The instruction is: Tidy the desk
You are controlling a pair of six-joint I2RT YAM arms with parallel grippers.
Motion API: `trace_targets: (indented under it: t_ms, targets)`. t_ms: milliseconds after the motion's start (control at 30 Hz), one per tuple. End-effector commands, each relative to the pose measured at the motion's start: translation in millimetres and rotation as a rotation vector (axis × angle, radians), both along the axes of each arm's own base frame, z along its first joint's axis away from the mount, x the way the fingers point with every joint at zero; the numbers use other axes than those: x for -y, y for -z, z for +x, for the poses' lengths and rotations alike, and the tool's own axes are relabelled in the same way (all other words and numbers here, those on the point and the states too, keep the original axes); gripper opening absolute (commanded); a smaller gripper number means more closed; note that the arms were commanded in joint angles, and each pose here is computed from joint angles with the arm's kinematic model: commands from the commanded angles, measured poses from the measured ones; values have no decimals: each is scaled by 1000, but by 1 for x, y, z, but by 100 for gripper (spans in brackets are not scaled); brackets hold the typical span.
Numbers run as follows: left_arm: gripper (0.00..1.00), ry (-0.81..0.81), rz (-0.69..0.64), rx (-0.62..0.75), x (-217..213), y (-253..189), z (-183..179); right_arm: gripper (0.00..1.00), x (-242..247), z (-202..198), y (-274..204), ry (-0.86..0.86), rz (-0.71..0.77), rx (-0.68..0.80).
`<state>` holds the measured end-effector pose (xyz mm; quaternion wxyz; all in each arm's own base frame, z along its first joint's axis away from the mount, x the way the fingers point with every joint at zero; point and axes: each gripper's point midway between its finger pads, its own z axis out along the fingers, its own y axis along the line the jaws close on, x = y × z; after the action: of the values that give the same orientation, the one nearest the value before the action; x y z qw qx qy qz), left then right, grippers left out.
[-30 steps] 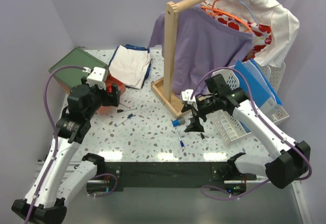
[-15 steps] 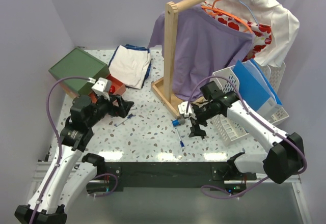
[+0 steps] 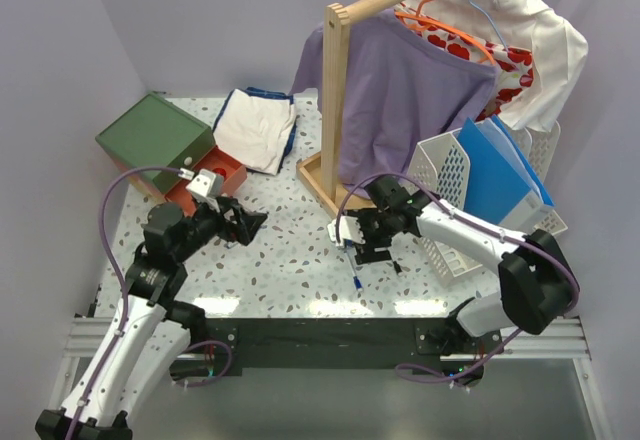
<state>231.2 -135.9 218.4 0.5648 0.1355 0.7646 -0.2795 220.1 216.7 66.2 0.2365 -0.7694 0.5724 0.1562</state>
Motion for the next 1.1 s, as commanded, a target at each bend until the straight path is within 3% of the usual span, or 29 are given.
trace_targets:
  t_ms: [0,600,833,1067]
  targets:
    - [94,2,-20,66,-1,-7,-4,78,-12,28,-4,7,4,99]
    - [95,-29,-27,121,-7,-17,-5,62,-11,29,38,44,-82,54]
    - [96,-24,-30,119,-6,-17,-5,45,-13,26,42,67,-77,17]
    - [96,4,-54,122,-1,-19,-8,19,-17,21,38,104,-73,-54]
